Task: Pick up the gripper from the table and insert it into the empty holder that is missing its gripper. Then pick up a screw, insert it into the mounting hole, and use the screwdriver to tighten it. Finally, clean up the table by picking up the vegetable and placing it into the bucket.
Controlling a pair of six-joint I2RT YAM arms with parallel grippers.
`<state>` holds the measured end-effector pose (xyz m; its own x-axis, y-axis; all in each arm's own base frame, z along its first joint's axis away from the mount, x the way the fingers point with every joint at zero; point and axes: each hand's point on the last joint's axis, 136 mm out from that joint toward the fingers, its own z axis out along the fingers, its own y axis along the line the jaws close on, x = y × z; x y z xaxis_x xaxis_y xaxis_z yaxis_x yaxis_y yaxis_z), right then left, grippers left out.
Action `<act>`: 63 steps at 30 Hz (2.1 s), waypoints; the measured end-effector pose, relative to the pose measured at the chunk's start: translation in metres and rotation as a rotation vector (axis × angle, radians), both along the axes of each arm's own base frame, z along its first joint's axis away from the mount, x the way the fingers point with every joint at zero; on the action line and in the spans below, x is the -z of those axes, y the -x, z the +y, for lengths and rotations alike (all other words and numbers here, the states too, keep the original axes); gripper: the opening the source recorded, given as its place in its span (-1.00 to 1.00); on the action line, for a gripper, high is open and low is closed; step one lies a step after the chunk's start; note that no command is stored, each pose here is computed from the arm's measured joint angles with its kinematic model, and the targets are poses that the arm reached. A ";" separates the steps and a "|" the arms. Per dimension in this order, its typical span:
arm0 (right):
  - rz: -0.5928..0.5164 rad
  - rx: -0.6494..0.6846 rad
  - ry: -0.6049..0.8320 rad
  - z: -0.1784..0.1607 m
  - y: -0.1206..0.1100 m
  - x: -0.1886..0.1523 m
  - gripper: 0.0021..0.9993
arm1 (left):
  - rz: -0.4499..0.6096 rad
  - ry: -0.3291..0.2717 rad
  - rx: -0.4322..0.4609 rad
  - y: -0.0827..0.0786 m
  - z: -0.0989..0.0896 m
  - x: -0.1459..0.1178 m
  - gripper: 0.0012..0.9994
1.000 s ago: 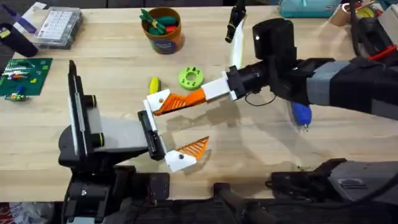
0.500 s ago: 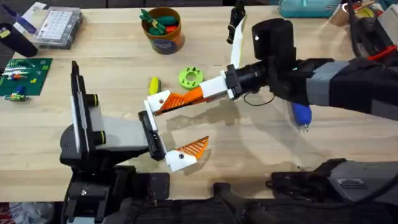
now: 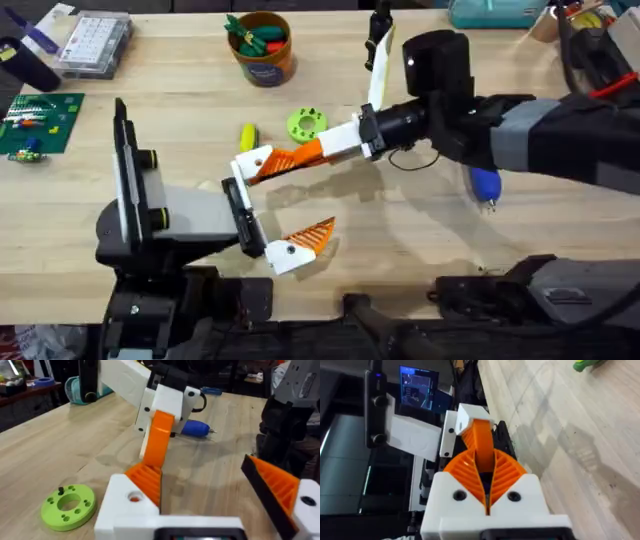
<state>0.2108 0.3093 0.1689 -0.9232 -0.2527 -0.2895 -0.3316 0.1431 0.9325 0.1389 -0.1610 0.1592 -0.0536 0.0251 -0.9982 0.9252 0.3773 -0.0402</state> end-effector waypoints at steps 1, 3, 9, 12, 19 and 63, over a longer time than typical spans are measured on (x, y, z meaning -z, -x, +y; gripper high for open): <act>-0.003 0.003 0.002 0.001 0.000 0.000 -0.99 | 0.001 0.000 -0.002 0.000 0.000 0.000 0.98; -0.009 0.011 0.007 0.003 -0.002 -0.001 -0.99 | 0.004 0.001 -0.009 -0.001 0.001 0.000 0.98; -0.013 0.026 0.015 0.005 -0.006 -0.002 -0.99 | 0.003 0.001 -0.023 -0.004 0.002 0.000 0.98; 0.000 0.024 0.019 0.007 -0.007 0.001 -0.99 | 0.009 0.003 -0.029 -0.005 0.002 0.000 0.98; 0.011 0.017 0.018 0.008 -0.009 0.004 -0.99 | 0.021 0.008 -0.038 -0.006 0.003 0.000 0.98; 0.026 0.114 -0.053 -0.048 -0.054 -0.002 0.97 | 0.009 0.005 0.026 0.004 -0.002 0.000 0.98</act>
